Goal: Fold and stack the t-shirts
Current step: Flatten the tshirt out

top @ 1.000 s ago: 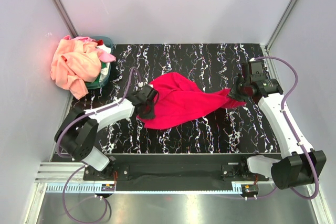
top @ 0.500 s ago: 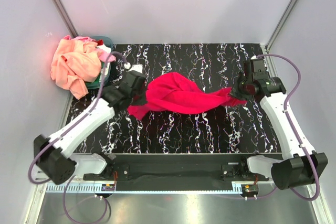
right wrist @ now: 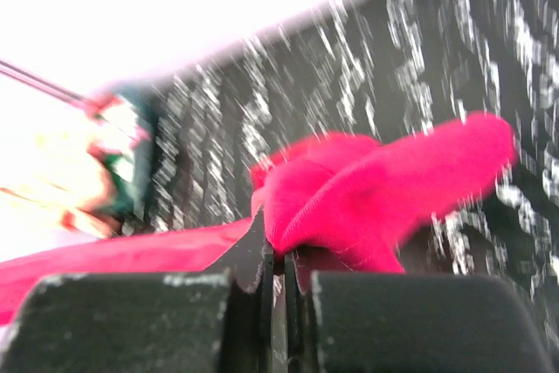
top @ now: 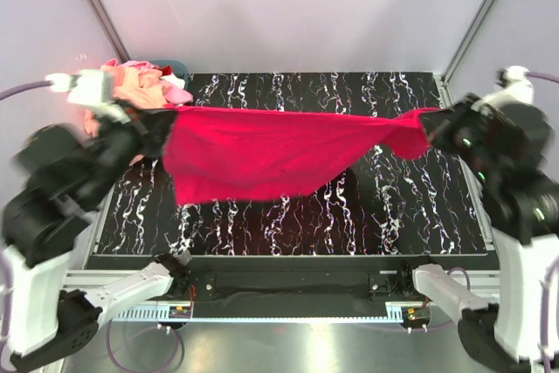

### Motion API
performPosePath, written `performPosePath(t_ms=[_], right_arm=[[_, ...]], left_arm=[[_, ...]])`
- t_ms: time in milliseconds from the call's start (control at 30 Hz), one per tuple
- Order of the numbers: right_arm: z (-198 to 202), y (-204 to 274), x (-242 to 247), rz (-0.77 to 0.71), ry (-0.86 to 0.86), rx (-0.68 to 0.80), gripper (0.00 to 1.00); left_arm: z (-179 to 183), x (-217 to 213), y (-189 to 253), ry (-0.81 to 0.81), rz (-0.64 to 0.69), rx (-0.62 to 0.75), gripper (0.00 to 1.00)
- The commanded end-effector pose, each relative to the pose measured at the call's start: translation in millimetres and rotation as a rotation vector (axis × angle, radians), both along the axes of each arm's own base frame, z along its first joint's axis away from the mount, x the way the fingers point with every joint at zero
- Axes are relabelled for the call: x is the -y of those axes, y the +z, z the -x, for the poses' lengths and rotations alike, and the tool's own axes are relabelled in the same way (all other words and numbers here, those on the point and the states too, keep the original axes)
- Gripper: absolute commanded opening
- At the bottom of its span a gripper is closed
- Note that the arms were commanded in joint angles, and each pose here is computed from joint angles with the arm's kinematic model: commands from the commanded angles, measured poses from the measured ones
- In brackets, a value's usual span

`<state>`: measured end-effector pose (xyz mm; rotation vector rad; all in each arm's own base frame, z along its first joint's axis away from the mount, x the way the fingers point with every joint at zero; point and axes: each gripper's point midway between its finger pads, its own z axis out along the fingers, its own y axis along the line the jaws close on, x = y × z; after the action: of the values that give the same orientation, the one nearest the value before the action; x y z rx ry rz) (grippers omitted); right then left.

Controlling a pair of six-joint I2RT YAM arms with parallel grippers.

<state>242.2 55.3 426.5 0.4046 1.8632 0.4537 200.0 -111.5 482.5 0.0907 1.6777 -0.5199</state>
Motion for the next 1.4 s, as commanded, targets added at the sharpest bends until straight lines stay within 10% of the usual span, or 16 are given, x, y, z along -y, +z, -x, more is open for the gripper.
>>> performPosePath(t_ms=[0, 233, 400, 700, 900, 933, 967, 1033, 1167, 1367], right_arm=[[40, 75, 15, 0.026, -0.018, 0.288, 0.0], [121, 164, 26, 0.027, -0.005, 0.677, 0.0], [83, 173, 30, 0.093, -0.049, 0.628, 0.0], [-111, 63, 2, 0.171, -0.037, 0.126, 0.0], [-246, -103, 17, 0.255, -0.142, -0.304, 0.0], [-273, -152, 16, 0.264, -0.118, -0.401, 0.11], [-278, -173, 20, 0.262, -0.12, -0.472, 0.51], [-309, -195, 22, 0.226, -0.096, -0.5, 0.97], [-310, -175, 20, 0.219, -0.072, -0.457, 1.0], [-265, -149, 10, 0.153, -0.029, -0.343, 1.0]], left_arm=[[33, -14, 43, -0.075, -0.011, 0.168, 0.0], [78, -31, 93, -0.142, 0.096, 0.36, 0.0], [41, -25, 76, -0.045, 0.055, 0.288, 0.0], [-90, -6, -28, 0.184, -0.109, -0.064, 0.0], [-213, -45, -211, 0.325, -0.117, -0.618, 0.04], [-223, -46, -228, 0.315, -0.11, -0.679, 0.21], [-245, -48, -256, 0.319, -0.116, -0.758, 0.44], [-257, -40, -272, 0.289, -0.113, -0.798, 0.59], [-260, -27, -245, 0.265, -0.134, -0.718, 0.89], [-219, -22, -237, 0.266, -0.146, -0.694, 0.93]])
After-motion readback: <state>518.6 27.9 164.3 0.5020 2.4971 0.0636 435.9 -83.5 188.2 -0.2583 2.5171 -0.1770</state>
